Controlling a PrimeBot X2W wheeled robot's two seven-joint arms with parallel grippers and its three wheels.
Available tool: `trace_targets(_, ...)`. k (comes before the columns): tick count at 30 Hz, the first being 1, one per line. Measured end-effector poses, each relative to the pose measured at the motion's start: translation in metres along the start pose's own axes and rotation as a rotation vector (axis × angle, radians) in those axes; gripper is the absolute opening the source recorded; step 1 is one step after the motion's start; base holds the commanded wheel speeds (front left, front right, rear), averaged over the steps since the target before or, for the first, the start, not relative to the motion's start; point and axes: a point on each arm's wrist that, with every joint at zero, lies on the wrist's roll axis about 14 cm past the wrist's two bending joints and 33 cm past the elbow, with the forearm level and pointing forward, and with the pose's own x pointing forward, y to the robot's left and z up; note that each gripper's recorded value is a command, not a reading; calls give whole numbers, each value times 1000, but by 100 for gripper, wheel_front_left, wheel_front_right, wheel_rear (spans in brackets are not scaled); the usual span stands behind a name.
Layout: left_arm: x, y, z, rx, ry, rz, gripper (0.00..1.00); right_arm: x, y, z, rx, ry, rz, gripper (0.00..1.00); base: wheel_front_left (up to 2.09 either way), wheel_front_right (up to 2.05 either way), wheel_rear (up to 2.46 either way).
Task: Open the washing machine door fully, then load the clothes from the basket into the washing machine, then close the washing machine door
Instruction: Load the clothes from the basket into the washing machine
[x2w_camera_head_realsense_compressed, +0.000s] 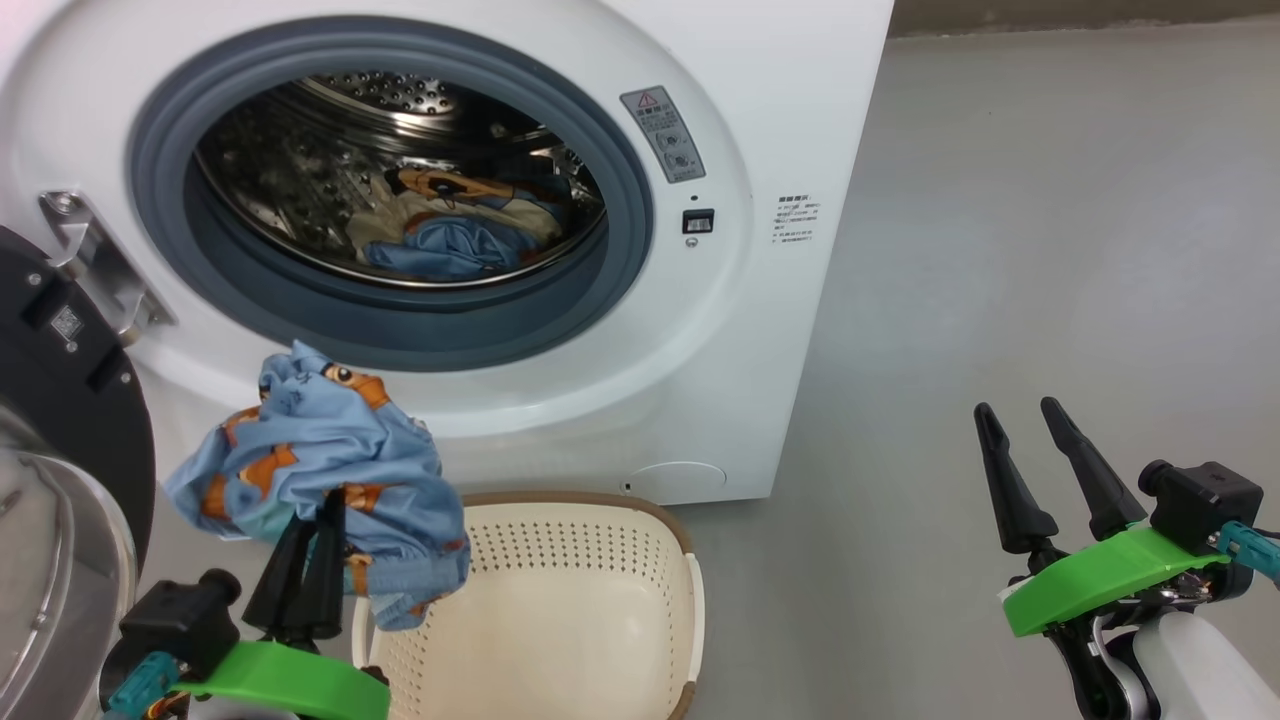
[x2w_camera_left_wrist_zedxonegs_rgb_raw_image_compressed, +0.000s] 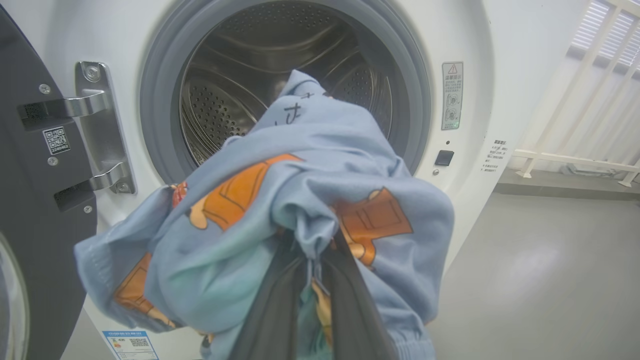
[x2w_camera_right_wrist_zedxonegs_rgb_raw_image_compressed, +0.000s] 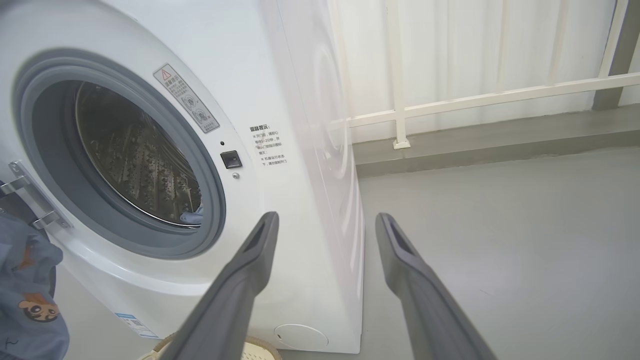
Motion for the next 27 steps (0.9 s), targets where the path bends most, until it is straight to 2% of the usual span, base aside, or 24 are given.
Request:
trace_targets(6,14,-9,2,33,-3,-46,0,1,-3,-5,3,13,-10,100,0,0,0)
trace_targets(18,94,-21,14,55,-10,-130,0,4,-14,-21,13,48,-44,100,0,0,0)
trace_targets(25,147,-10,7,73,28,-120,0,17,-19,-26,7,50,-60,100,0,0,0)
trace_targets(27,172,-1,-1,118,56,-113,0,20,-23,-34,12,64,-76,100,0,0,0)
